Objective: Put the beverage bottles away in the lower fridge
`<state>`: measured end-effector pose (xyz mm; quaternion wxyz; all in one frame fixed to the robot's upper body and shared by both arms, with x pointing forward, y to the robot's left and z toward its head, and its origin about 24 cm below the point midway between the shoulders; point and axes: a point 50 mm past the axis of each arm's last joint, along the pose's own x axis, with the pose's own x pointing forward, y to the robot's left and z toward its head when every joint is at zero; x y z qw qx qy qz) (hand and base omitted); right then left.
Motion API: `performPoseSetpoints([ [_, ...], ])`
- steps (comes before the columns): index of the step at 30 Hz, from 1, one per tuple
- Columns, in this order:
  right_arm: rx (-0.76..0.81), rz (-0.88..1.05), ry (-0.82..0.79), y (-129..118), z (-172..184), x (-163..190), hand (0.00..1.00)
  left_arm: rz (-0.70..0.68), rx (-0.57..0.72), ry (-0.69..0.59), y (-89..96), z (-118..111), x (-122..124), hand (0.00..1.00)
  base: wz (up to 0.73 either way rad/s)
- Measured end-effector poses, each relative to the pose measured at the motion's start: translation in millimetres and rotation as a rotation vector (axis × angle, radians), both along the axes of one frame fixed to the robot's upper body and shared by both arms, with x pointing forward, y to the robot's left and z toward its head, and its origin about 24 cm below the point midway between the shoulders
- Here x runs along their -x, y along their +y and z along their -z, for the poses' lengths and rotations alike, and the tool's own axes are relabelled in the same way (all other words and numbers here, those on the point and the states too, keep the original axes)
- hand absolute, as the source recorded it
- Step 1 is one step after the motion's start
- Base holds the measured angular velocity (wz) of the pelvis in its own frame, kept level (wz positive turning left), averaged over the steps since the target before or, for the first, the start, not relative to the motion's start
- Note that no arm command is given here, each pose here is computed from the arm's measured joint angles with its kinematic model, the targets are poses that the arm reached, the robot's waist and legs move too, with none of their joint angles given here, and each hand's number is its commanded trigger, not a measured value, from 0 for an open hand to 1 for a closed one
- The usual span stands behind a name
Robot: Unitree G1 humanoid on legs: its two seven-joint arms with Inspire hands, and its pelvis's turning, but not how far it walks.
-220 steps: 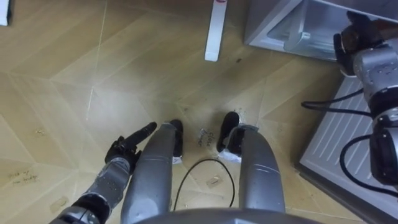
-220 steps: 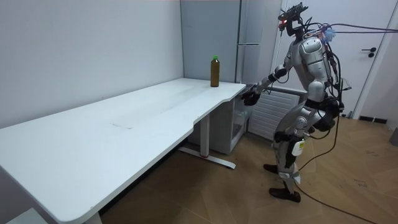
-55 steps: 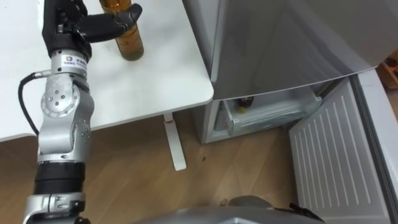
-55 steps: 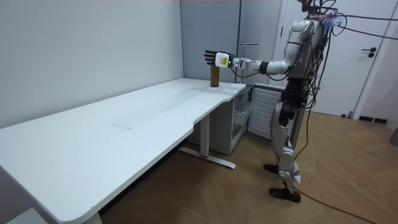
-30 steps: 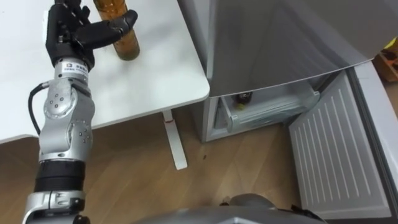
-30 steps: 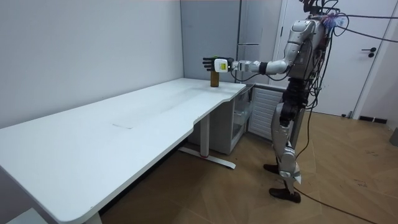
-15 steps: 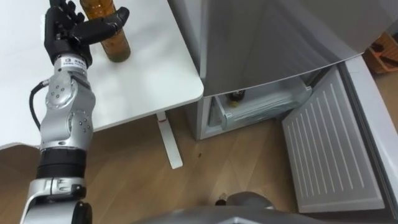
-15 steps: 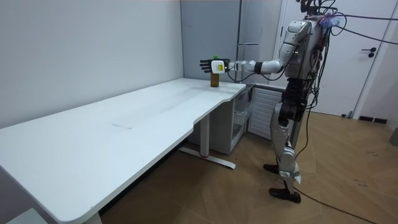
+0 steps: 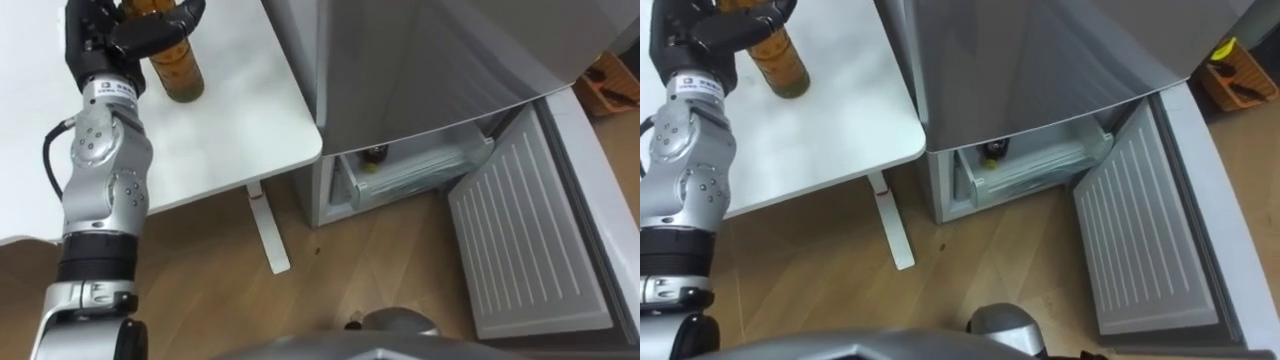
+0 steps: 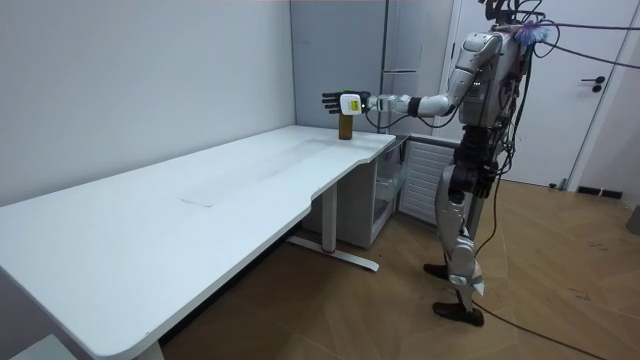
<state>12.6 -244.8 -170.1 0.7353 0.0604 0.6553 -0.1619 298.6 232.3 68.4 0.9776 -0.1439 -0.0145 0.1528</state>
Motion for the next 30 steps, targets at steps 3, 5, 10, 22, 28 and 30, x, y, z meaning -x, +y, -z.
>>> performPoseSetpoints([
  [3,-0.001,-0.037,0.025,0,0,2,0.00,0.009,0.003,0.009,0.5,0,-1,0.00,-0.01],
  [5,-0.006,-0.056,0.036,-2,0,3,0.00,0.010,0.009,0.014,2.7,-2,-4,0.00,-0.05],
  [10,-0.020,-0.074,0.046,-6,-2,4,0.00,-0.010,-0.006,0.056,16.6,-3,-16,0.00,-0.08],
  [22,-0.012,-0.113,0.079,-12,-3,6,0.00,0.008,-0.021,0.100,25.6,3,-17,0.00,-0.02],
  [28,-0.012,-0.113,0.080,-12,-3,6,0.00,0.015,-0.013,0.129,26.8,9,-19,0.84,0.00],
  [30,-0.011,-0.113,0.081,-12,-3,6,0.00,0.018,-0.012,0.127,26.6,8,-20,1.00,0.00],
])
